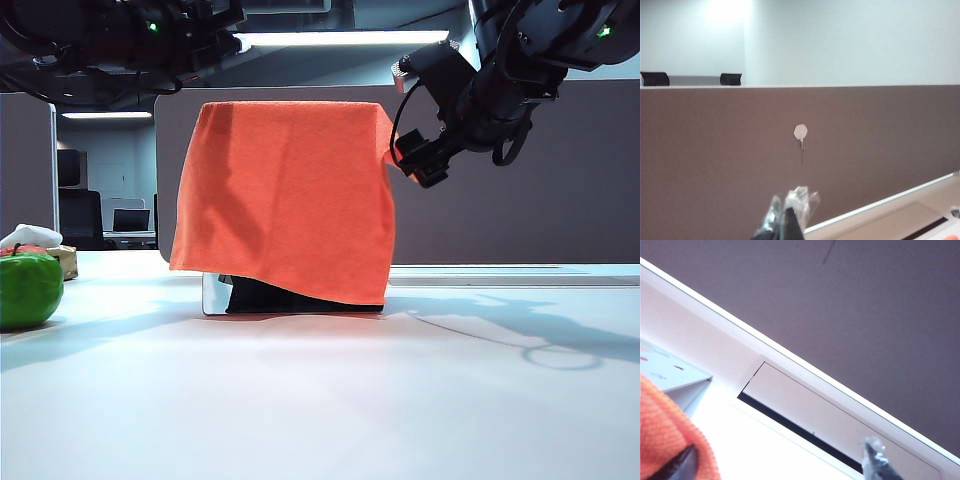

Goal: Pick up the cloth from the table and use it to cover the mirror.

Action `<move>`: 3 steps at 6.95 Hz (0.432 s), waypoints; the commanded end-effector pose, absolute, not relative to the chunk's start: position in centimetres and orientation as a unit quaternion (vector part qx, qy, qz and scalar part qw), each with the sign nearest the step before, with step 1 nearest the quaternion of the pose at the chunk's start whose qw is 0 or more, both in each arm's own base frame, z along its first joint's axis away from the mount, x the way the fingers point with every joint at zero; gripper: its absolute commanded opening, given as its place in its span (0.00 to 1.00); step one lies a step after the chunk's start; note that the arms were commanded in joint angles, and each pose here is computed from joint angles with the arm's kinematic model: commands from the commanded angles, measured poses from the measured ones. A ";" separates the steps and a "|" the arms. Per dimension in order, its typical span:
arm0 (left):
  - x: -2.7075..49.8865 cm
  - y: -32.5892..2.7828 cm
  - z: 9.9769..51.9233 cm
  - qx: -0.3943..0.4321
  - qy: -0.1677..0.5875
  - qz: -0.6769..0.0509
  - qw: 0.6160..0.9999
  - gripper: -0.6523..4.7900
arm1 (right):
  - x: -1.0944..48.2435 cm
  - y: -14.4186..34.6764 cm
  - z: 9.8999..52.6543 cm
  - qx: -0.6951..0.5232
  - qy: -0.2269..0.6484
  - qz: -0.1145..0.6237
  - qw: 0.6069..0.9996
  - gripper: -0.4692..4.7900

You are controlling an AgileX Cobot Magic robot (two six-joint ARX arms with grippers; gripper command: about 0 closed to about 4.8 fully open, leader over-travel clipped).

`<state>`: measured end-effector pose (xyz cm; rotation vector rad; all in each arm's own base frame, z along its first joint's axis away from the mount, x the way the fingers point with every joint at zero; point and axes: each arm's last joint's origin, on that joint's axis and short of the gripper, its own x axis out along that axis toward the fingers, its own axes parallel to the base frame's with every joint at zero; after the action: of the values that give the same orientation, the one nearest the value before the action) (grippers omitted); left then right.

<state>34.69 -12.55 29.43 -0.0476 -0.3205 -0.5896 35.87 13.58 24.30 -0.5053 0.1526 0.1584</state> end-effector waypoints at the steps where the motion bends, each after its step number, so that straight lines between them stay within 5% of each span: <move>1: 34.7 -12.6 29.6 -0.021 -0.152 -0.293 0.944 0.11 | 35.7 13.6 23.9 -0.255 0.101 0.103 0.956 1.00; 3: 34.7 -12.6 29.3 -0.021 -0.140 -0.292 0.946 0.11 | 35.3 13.5 22.7 -0.272 0.162 0.117 0.941 1.00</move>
<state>34.84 -12.60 28.95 -0.0461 -0.2667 -0.5898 35.40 13.49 22.60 -0.5520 0.3181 0.2355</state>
